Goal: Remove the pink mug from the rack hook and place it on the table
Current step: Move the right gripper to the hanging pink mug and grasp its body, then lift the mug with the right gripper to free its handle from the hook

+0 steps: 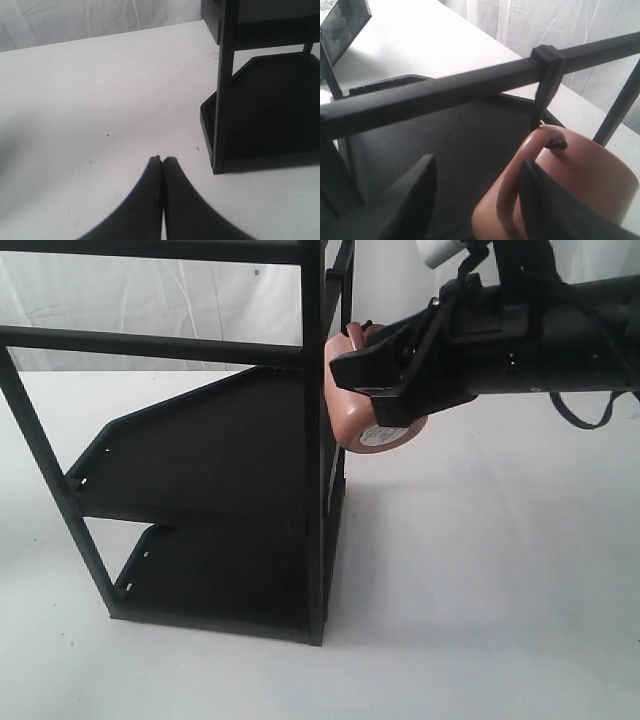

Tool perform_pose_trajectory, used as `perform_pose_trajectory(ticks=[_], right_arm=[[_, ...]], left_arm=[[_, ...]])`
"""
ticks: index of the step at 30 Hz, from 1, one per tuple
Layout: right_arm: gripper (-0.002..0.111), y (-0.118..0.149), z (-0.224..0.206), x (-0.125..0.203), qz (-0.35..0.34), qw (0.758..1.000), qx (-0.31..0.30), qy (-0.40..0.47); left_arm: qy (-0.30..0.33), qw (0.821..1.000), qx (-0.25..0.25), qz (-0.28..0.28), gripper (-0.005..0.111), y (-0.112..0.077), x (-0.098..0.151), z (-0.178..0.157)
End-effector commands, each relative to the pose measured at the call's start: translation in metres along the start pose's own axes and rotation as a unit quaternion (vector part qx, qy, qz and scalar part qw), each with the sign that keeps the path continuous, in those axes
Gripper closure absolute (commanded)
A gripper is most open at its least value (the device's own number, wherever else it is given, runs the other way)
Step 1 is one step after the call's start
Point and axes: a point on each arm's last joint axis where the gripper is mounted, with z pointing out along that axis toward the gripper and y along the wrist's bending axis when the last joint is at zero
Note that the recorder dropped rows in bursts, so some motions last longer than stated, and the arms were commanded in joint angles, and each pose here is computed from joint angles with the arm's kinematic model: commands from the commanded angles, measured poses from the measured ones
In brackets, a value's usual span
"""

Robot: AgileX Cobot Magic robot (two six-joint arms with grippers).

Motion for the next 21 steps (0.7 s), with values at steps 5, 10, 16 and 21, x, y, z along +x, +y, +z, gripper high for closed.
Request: perform_pose_trajectory(ticks=[5, 10, 16, 21], right_arm=[[0.06, -0.002, 0.012, 0.006, 0.019, 1.0, -0.017, 0.008], [0.069, -0.005, 0.017, 0.009, 0.029, 0.999, -0.017, 0.006], [0.076, -0.005, 0.017, 0.006, 0.021, 1.0, -0.016, -0.01], [0.08, -0.005, 0.018, 0.005, 0.028, 0.999, -0.015, -0.018]], left_arm=[[0.002, 1.0, -0.002, -0.002, 0.107, 0.0, 0.002, 0.0], [0.002, 1.0, -0.002, -0.002, 0.107, 0.0, 0.002, 0.0], [0.002, 1.0, -0.002, -0.002, 0.107, 0.0, 0.002, 0.0], [0.002, 1.0, -0.002, -0.002, 0.107, 0.0, 0.002, 0.0]])
